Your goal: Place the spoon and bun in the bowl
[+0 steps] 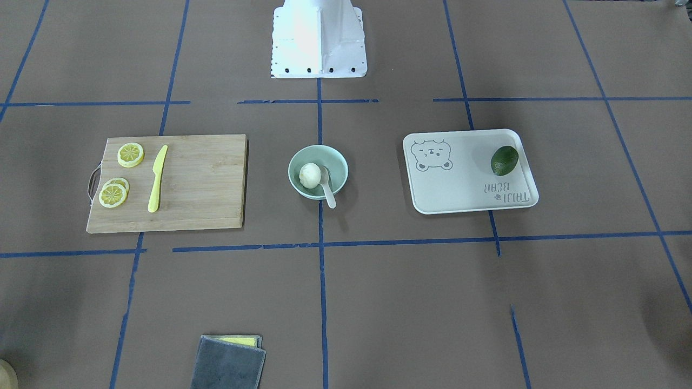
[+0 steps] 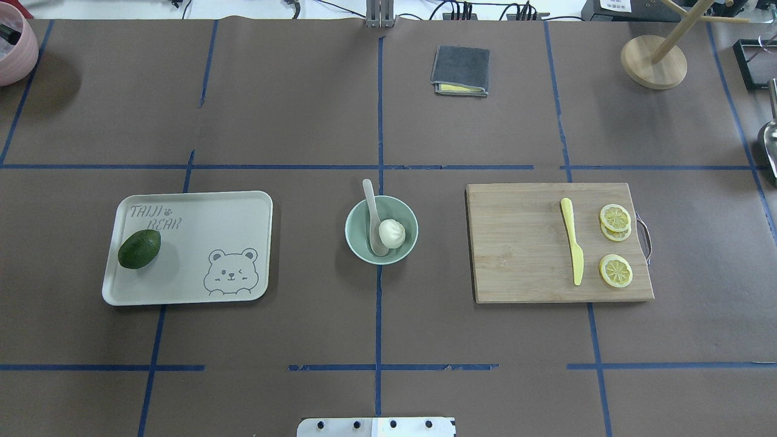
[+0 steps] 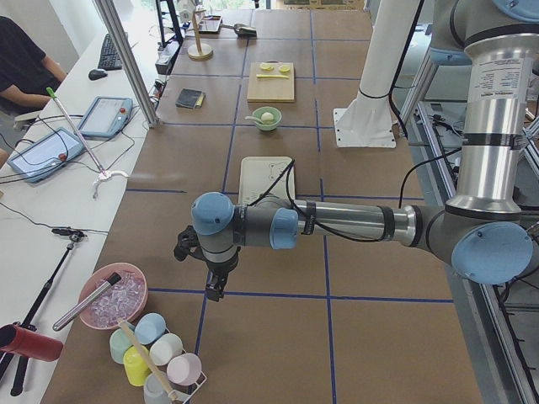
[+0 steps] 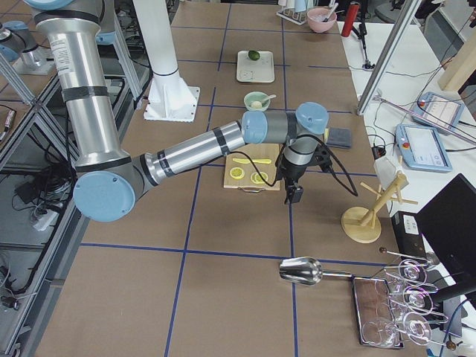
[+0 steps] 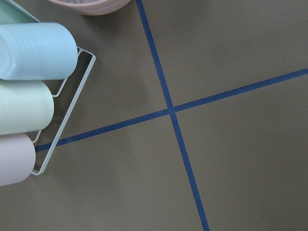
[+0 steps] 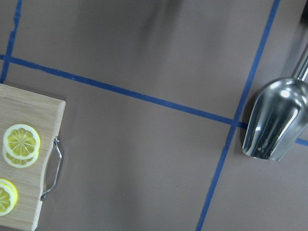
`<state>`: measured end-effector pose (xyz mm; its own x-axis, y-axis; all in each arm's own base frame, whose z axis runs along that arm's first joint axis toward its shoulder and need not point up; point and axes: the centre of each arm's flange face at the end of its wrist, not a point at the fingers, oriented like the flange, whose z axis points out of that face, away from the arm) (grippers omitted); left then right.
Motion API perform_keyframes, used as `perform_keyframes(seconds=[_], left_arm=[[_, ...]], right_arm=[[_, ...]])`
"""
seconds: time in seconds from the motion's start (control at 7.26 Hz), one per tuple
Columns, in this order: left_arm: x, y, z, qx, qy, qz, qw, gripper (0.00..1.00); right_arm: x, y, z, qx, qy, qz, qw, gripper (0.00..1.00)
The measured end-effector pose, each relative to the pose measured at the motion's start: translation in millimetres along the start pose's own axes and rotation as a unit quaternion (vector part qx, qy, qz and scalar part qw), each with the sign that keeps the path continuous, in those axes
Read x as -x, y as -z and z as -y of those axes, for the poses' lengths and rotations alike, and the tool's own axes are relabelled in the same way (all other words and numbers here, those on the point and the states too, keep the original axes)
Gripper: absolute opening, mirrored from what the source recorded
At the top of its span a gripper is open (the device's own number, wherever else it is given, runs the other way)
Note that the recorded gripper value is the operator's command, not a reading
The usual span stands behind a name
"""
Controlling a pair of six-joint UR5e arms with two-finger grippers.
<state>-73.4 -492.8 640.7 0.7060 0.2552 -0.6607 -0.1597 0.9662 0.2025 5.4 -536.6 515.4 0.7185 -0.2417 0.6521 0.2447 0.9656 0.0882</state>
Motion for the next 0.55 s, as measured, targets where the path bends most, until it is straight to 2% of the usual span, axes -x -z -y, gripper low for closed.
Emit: perform_keyframes(seconds=[0.28, 0.55], left_arm=[[3, -5, -8, 0.004, 0.007, -0.004, 1.0000, 1.00], [4, -5, -9, 0.005, 0.008, -0.004, 0.9999, 1.00]], right_arm=[[-33, -15, -12, 0.007, -0.026, 0.006, 0.9996, 1.00], [-80, -38, -23, -0.015, -0.038, 0.015, 0.9991, 1.00]])
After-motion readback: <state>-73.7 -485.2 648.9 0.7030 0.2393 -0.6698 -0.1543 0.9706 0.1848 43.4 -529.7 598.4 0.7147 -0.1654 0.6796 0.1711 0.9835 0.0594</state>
